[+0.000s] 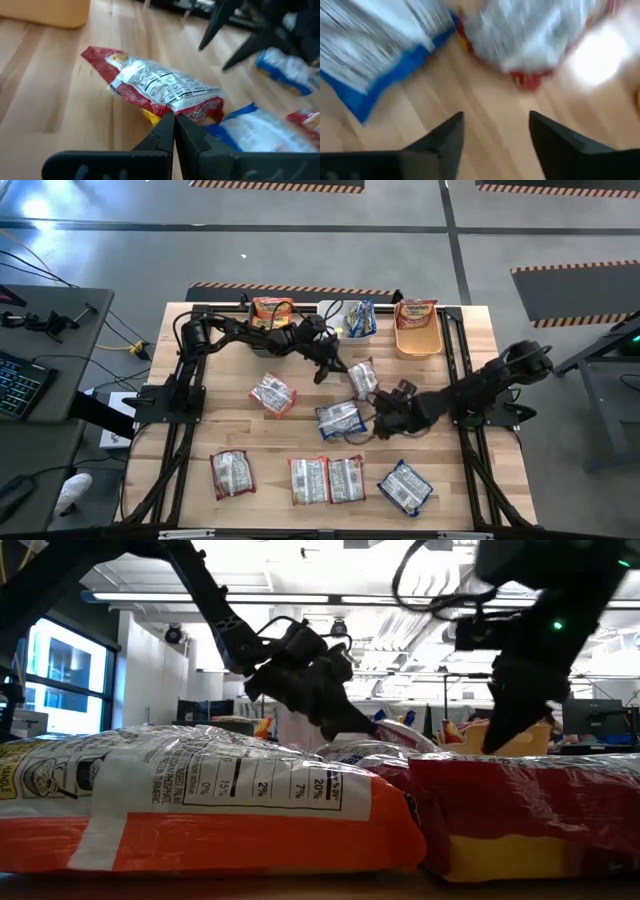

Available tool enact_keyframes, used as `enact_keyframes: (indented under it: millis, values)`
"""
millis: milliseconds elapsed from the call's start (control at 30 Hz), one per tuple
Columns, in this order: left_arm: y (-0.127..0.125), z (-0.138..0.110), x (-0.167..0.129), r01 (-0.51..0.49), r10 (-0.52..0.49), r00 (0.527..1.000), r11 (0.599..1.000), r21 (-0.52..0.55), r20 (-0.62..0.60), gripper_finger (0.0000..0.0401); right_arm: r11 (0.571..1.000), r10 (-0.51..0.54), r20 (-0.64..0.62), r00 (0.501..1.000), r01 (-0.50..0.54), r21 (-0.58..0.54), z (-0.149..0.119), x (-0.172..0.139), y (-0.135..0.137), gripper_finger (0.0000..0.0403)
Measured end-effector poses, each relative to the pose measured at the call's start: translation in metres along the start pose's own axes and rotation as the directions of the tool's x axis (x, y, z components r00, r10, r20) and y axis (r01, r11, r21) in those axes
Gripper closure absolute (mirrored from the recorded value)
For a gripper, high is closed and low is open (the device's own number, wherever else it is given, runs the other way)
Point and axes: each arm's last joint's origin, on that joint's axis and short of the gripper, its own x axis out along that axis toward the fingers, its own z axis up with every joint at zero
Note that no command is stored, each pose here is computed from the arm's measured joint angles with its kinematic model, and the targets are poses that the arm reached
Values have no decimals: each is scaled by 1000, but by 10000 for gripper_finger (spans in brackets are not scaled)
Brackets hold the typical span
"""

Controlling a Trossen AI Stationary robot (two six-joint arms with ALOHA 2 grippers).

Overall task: Sort Maruchan noodles
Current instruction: Put the right red noodle pack into the yellow bin

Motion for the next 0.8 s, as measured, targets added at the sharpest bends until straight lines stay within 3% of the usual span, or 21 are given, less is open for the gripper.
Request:
enact_keyframes:
  millis: [167,300,600,800]
  values:
    - [-2,7,1,52,-51,999,997,-57,18,401,995,-80,259,963,91,-31,-9,8,6,144]
    - [-4,12,3,59,-56,998,993,-104,27,401,991,-129,345,930,130,19,-7,10,5,131]
    - [-6,29,4,93,-52,985,965,-247,167,401,971,-143,355,924,62,231,35,-3,3,130]
    - [-15,39,8,67,-2,969,965,-255,248,401,912,-198,186,962,112,394,70,-15,-22,130]
